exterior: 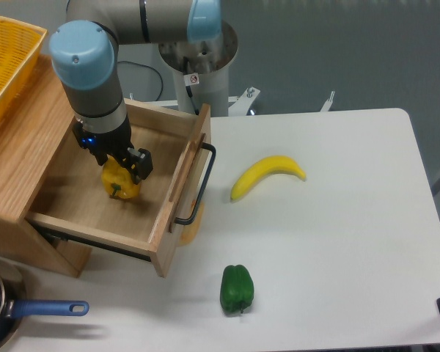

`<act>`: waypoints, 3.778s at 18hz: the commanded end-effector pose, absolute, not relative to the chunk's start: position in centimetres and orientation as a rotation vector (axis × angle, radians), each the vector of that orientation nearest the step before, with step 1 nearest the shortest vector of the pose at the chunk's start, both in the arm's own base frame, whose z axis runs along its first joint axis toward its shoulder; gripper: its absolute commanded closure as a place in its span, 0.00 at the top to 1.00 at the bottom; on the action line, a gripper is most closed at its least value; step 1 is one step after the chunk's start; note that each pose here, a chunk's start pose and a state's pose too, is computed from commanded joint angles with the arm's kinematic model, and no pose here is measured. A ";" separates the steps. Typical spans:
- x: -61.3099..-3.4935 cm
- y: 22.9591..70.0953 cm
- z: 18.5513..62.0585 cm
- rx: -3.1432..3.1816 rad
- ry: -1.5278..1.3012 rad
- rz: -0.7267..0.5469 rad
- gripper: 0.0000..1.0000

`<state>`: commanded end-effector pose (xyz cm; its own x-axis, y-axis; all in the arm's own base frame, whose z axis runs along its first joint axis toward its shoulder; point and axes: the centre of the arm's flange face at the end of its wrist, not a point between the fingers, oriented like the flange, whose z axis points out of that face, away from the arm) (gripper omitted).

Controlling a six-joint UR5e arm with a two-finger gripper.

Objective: Place the yellow pepper in the top drawer

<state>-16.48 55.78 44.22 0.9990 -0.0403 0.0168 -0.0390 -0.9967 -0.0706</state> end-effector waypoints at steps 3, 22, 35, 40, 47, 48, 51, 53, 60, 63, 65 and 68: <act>-16.0 55.2 46.0 -3.042 0.064 -0.006 0.86; -20.7 50.9 53.0 -2.930 0.023 0.117 0.91; -33.6 44.1 52.9 -2.938 -0.006 0.206 1.00; -38.6 40.7 51.4 -2.943 -0.033 0.247 1.00; -46.5 31.9 44.4 -3.022 0.467 0.162 1.00; -47.5 31.0 43.3 -3.021 0.507 0.157 1.00; -49.6 29.6 41.0 -3.053 0.512 0.113 1.00; -50.5 29.2 39.3 -3.131 0.578 0.090 1.00; -53.1 29.5 33.2 -3.139 0.643 -0.040 1.00; -53.1 30.1 32.8 -3.134 0.655 -0.032 1.00; -53.1 30.2 32.7 -3.134 0.657 -0.035 1.00; -53.2 30.3 32.4 -3.132 0.659 -0.035 1.00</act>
